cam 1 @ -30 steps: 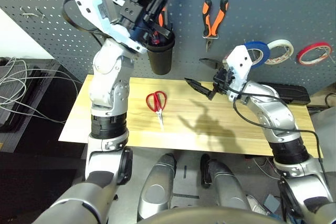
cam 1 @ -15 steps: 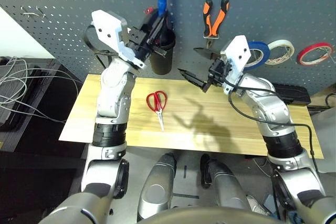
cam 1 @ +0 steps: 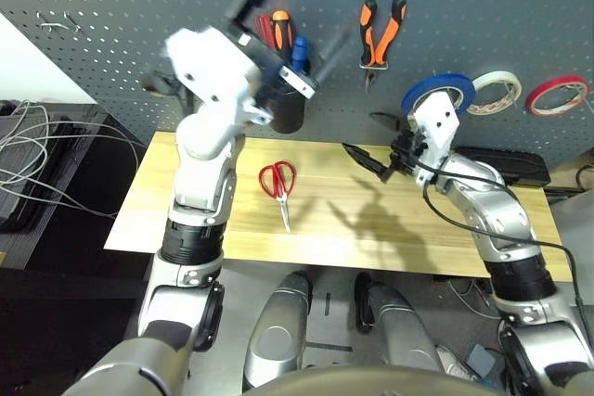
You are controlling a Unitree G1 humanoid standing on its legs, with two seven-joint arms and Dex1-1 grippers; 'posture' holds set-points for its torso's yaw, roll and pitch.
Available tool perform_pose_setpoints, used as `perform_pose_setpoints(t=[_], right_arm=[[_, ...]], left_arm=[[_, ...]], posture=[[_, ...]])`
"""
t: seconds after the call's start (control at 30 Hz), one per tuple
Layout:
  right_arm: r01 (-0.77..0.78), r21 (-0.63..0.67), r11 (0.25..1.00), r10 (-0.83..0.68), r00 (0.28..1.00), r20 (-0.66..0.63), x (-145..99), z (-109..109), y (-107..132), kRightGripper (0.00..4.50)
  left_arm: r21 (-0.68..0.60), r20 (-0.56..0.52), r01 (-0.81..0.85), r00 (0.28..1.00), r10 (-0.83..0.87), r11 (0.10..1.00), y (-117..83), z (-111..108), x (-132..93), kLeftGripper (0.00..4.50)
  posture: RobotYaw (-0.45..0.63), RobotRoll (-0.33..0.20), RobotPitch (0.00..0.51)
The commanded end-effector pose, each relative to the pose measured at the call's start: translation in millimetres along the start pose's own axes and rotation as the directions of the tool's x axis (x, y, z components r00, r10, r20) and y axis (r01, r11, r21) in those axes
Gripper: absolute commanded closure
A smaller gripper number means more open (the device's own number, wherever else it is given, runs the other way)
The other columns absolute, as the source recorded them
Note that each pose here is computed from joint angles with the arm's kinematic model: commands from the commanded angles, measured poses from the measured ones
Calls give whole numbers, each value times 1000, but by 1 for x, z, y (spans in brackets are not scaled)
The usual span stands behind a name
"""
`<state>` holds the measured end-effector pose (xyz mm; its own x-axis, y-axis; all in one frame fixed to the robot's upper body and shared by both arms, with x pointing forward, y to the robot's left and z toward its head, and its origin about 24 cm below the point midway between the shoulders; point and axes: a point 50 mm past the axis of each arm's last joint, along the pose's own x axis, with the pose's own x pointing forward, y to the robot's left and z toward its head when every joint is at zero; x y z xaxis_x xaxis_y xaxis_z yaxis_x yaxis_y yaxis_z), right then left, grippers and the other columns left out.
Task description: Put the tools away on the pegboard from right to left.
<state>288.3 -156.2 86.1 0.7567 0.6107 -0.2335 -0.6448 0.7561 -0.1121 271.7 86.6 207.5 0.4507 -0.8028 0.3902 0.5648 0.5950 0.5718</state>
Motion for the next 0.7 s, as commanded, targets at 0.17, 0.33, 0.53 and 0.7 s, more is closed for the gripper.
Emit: perform_pose_setpoints(t=[0.17,0.33,0.53,0.7], right_arm=[[120,78,990,-108,984,-143,-8,-33,-9,0],[114,91,989,-94,976,-194,-11,-42,-6,0],[95,124,988,-63,968,-244,-8,-42,-1,0],[37,142,989,-2,971,-238,1,-31,10,0]], left_arm=[[-386,-212,-52,977,-34,921,-39,-48,-11,32],[-515,-449,-150,886,-117,844,-66,-94,-35,32],[-486,-709,-277,680,-188,829,-86,-137,-81,32],[-328,-857,-439,510,-69,836,-75,-159,-118,32]], posture=[[135,0,245],[126,0,247],[121,0,245],[117,0,245]])
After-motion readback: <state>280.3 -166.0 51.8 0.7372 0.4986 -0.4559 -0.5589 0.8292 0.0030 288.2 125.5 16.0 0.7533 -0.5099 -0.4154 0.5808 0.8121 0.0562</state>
